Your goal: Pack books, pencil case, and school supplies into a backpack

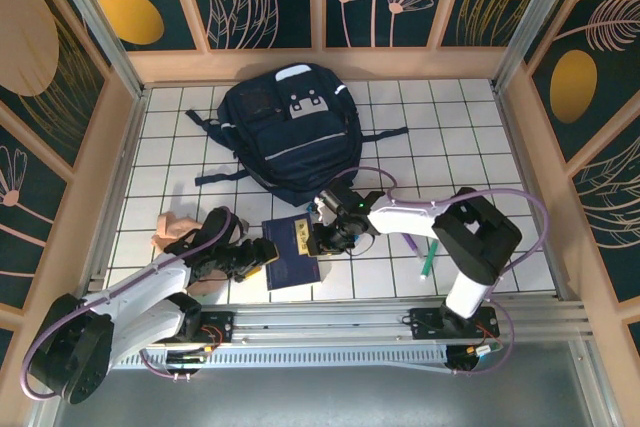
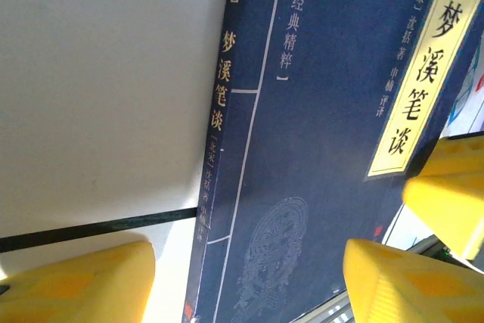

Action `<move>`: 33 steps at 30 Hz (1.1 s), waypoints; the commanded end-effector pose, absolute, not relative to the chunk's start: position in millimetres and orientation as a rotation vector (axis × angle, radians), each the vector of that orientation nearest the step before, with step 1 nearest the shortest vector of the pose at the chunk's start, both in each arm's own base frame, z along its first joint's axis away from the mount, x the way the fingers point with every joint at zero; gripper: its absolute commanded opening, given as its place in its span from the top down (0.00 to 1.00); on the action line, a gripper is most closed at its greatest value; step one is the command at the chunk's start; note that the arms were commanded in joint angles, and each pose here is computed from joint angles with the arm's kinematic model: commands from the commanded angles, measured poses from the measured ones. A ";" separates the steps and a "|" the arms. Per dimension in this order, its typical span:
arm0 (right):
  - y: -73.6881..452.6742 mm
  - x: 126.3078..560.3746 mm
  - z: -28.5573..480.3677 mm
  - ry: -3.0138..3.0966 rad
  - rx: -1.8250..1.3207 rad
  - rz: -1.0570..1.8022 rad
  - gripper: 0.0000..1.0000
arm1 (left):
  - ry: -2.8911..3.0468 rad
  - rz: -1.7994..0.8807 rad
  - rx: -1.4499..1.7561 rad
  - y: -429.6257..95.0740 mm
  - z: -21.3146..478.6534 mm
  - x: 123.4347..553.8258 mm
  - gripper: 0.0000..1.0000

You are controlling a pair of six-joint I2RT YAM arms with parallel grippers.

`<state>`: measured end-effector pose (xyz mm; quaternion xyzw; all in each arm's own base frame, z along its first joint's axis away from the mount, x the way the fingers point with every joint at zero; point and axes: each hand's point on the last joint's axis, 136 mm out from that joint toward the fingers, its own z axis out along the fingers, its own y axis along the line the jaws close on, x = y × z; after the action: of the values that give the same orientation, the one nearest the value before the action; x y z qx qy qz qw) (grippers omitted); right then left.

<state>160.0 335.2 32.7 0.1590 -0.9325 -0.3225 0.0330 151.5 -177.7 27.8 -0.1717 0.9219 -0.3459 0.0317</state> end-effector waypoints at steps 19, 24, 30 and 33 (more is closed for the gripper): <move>339.8 161.4 26.1 -2.732 0.480 -1.073 1.00 | 2.735 -1.429 -0.466 -219.6 51.5 159.9 0.38; 345.0 158.0 32.4 -2.649 0.501 -1.140 0.99 | 2.651 -1.570 -0.353 -233.9 81.5 164.9 0.50; 345.8 157.9 33.0 -2.603 0.519 -1.176 0.97 | 2.532 -1.672 -0.259 -239.3 113.8 166.0 0.62; 344.6 158.9 34.5 -2.587 0.507 -1.206 0.97 | 2.534 -1.687 -0.293 -238.9 107.6 165.0 0.66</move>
<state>166.1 333.8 29.2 0.1503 -0.9051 -0.3827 0.1084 159.0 -218.0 68.2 -0.1419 0.8693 -0.4729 0.0246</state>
